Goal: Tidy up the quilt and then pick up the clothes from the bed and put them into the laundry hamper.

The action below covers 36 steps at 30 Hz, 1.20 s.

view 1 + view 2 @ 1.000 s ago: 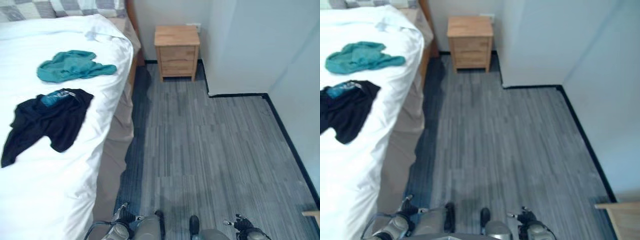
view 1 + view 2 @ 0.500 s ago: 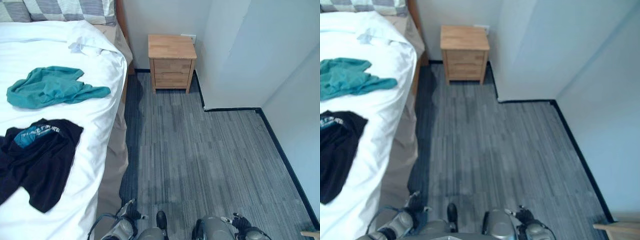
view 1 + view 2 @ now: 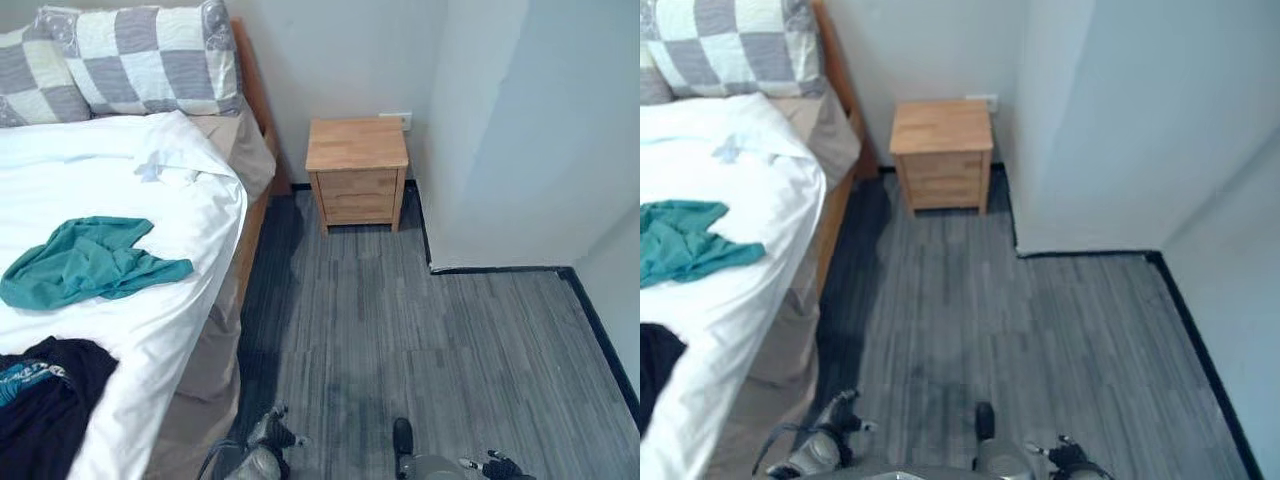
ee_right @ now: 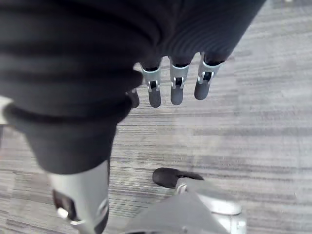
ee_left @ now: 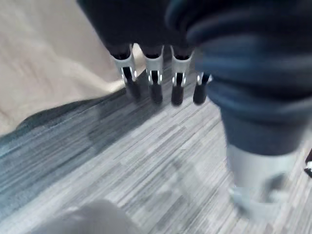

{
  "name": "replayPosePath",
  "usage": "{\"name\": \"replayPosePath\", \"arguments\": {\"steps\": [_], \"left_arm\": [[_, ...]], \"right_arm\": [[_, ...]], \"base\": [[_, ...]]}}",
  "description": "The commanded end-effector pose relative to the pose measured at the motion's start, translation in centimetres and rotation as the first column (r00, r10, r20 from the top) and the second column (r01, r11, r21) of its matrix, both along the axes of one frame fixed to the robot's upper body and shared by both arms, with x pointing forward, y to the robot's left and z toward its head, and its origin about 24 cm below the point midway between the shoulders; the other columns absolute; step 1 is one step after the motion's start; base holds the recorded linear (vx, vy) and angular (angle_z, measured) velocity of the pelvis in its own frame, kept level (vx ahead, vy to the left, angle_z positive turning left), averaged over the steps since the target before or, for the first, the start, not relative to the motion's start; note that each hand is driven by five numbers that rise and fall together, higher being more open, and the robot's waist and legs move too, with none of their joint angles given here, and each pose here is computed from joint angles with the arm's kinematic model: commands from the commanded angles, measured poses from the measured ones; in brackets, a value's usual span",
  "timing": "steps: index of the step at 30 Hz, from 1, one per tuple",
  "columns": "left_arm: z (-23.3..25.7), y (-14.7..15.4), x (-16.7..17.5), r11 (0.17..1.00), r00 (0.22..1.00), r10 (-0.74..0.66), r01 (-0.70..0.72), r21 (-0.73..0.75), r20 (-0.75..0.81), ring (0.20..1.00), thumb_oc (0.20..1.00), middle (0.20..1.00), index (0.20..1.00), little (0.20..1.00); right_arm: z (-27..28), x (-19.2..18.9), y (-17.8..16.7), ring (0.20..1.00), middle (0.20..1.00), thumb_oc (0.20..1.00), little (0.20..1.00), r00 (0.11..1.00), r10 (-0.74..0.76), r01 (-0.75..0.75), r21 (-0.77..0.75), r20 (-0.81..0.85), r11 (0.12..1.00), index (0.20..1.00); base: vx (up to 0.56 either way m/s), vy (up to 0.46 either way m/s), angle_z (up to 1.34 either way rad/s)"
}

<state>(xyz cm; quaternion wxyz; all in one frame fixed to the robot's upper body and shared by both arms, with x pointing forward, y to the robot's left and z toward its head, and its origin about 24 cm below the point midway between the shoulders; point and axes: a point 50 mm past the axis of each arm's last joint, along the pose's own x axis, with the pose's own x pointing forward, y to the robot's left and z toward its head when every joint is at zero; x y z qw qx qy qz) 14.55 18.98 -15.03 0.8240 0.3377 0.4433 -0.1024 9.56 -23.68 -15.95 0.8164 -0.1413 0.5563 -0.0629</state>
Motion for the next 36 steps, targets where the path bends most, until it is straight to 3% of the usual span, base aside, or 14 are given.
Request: {"name": "replayPosePath", "arguments": {"steps": [1, 8, 13, 20, 26, 31, 36], "left_arm": [[0.6, -0.4, 1.8, 0.997, 0.996, -0.072, 0.071, 0.027, 0.047, 1.000, 1.000, 1.000, 1.000, 1.000], [-0.6, 0.3, -1.4, 0.997, 0.995, -0.059, 0.062, 0.038, -0.078, 1.000, 1.000, 1.000, 1.000, 1.000], [-1.1, 2.3, -3.7, 0.995, 0.985, -0.030, 0.044, 0.084, -0.169, 1.000, 1.000, 1.000, 1.000, 1.000], [0.2, 2.3, -0.3, 0.995, 0.998, -0.048, 0.051, 0.091, -0.036, 1.000, 1.000, 1.000, 1.000, 1.000], [1.5, 2.2, 2.7, 0.991, 0.993, -0.092, 0.085, 0.102, 0.069, 1.000, 1.000, 1.000, 1.000, 1.000], [0.6, 4.1, -0.1, 0.988, 0.999, -0.049, 0.051, 0.145, -0.018, 1.000, 1.000, 1.000, 1.000, 1.000], [0.2, 3.0, -0.9, 0.995, 0.999, -0.026, 0.028, 0.097, -0.022, 1.000, 1.000, 1.000, 1.000, 1.000]], "right_arm": [[0.7, 1.6, -1.0, 1.000, 1.000, 1.000, 1.000, 0.996, 0.086, -0.084, -0.062, 0.022, 0.995, 1.000], [1.1, 3.5, -0.4, 1.000, 1.000, 1.000, 1.000, 0.989, 0.133, -0.128, -0.079, 0.063, 0.989, 1.000], [1.0, 4.5, 2.1, 1.000, 1.000, 1.000, 1.000, 0.966, 0.240, -0.238, -0.035, 0.092, 0.971, 1.000], [1.5, 6.1, 4.2, 1.000, 1.000, 1.000, 1.000, 0.950, 0.255, -0.260, 0.000, 0.179, 0.966, 1.000], [0.9, 4.6, 3.3, 1.000, 1.000, 1.000, 1.000, 0.978, 0.153, -0.157, 0.020, 0.139, 0.987, 1.000], [0.8, 4.3, 3.4, 1.000, 1.000, 1.000, 1.000, 0.975, 0.197, -0.200, 0.013, 0.104, 0.980, 1.000], [1.5, 4.5, 0.5, 1.000, 1.000, 1.000, 1.000, 0.983, 0.136, -0.130, -0.053, 0.124, 0.990, 1.000]], "base": [[0.40, -0.091, 0.15], [0.48, -0.006, 0.35], [0.42, 0.010, 0.36], [0.42, -0.107, 1.06], [0.42, -0.370, 1.54], [0.32, -0.576, 1.81], [0.10, -0.290, 1.04]]}}
